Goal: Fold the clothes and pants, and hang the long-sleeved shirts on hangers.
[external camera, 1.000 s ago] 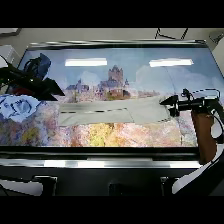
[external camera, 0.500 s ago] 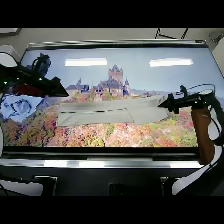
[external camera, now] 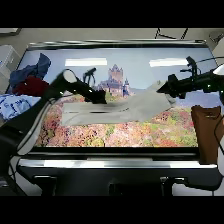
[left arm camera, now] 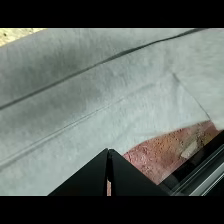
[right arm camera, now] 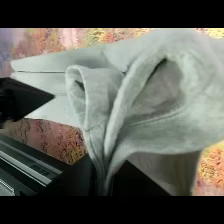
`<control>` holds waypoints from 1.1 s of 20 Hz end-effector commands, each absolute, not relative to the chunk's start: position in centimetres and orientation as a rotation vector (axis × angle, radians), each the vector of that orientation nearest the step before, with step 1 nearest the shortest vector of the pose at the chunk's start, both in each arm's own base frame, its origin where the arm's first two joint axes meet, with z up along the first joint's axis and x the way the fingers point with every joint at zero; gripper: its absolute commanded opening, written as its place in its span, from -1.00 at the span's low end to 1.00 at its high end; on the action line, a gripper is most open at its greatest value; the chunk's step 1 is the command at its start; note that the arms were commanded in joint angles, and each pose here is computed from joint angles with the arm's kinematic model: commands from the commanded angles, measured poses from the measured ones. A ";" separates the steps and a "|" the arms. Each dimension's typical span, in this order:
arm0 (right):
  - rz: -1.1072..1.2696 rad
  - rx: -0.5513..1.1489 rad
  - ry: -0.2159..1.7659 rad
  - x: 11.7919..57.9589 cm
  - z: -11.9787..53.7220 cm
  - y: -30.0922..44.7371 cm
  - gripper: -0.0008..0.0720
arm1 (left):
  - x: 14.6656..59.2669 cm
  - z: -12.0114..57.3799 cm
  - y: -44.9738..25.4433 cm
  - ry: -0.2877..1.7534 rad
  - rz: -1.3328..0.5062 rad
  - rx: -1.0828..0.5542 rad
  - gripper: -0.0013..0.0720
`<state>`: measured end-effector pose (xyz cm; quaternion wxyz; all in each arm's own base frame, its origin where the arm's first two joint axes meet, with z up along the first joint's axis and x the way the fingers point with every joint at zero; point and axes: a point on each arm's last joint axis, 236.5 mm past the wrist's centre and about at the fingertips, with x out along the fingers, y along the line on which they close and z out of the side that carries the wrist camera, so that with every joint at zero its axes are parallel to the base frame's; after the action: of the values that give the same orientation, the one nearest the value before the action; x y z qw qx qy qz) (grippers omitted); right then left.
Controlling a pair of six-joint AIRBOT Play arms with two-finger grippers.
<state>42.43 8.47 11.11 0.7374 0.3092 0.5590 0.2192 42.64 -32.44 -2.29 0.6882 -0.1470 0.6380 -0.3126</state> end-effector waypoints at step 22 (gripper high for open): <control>0.565 0.708 1.167 41.9 14.5 22.9 -0.84 | 50.0 2.9 -25.4 1.132 -0.385 -0.282 -0.91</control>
<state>40.52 18.34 16.75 0.7525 0.3176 0.5268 0.2351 45.99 -37.38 -1.86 0.7506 -0.2129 0.5702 -0.2571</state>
